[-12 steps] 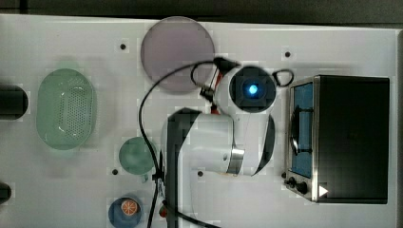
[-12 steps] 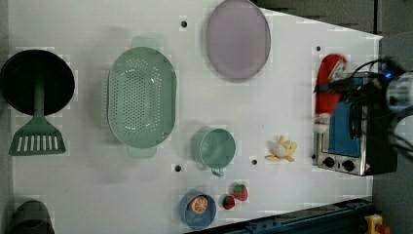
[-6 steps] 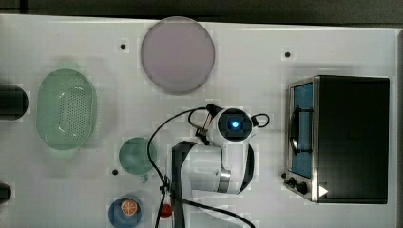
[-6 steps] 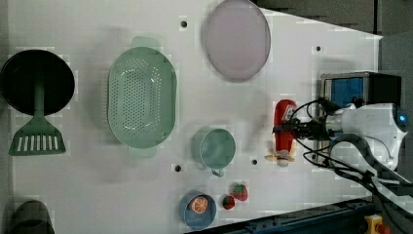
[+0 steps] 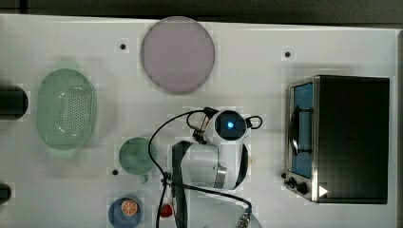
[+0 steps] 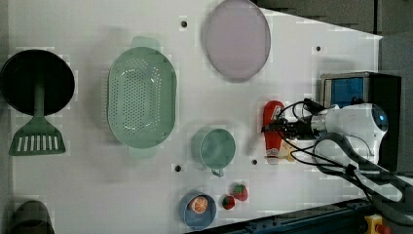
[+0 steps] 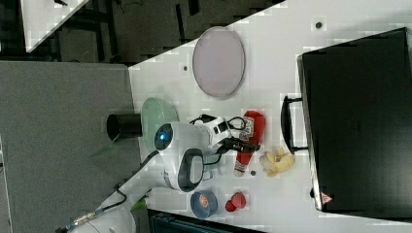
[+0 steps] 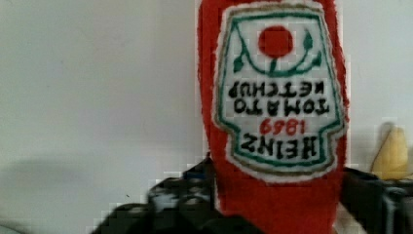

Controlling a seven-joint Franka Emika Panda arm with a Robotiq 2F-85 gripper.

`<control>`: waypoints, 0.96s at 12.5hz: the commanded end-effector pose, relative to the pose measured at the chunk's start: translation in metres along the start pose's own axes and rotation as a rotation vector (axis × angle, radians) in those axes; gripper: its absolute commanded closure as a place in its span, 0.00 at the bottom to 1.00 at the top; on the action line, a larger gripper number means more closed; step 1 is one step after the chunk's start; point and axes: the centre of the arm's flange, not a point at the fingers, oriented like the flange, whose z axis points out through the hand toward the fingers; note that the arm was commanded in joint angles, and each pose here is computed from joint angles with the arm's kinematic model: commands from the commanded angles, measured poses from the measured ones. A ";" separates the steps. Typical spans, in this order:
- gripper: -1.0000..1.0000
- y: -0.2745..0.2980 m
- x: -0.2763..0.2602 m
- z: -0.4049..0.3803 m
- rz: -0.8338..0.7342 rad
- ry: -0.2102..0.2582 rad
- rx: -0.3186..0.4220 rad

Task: Pick ketchup from plate and place it on table.

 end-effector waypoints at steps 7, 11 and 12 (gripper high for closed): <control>0.00 -0.034 0.028 -0.209 0.299 0.249 0.086; 0.00 -0.043 0.014 -0.324 0.497 0.181 0.067; 0.00 -0.043 0.011 -0.349 0.496 0.166 0.058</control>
